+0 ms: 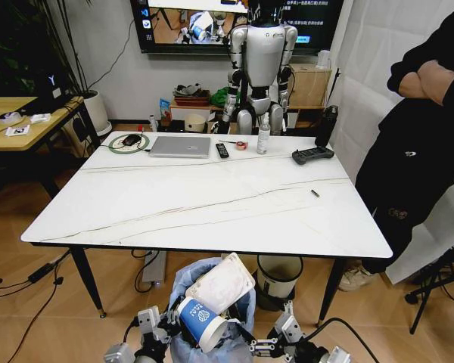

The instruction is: Pick up the trash bin and place the trash from the table into it.

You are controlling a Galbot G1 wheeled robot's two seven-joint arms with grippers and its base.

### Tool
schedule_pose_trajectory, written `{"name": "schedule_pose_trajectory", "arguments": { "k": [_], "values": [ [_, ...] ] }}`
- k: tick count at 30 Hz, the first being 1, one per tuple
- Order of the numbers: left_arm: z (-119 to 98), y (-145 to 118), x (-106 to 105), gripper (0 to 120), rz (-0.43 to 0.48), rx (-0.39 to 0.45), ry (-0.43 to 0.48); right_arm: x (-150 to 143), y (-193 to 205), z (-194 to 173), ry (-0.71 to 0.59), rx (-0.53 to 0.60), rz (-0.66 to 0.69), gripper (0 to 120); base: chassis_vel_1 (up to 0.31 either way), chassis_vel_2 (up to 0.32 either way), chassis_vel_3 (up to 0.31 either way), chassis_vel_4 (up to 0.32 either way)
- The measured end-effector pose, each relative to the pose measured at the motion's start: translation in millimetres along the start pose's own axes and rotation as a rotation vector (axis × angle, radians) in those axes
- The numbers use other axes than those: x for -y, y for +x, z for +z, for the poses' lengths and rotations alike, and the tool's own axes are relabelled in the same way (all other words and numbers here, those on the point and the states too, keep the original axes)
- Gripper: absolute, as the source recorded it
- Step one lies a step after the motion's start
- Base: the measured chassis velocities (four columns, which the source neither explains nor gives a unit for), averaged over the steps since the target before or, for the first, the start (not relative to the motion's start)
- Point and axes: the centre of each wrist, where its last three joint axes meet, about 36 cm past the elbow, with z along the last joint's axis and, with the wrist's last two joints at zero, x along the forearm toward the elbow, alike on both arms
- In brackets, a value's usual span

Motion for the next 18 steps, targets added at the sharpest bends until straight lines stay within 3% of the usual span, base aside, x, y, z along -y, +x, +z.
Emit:
{"name": "schedule_pose_trajectory", "arguments": {
  "k": [9, 14, 18],
  "values": [
    [-4, 4, -2, 0, -0.002, 0.003, -0.002, 27, -14, -34, 0.002, 0.169, 0.158, 100, 0.0, 0.0, 0.0, 0.0],
    [-8, 8, -2, 0, -0.003, 0.01, -0.005, 69, -30, -66, -0.025, 0.312, 0.291, 100, 0.0, 0.0, 0.0, 0.0],
    [-9, 11, -2, 0, -0.005, 0.015, -0.005, 95, -39, -82, -0.048, 0.351, 0.352, 100, 0.0, 0.0, 0.0, 0.0]
  ]
}}
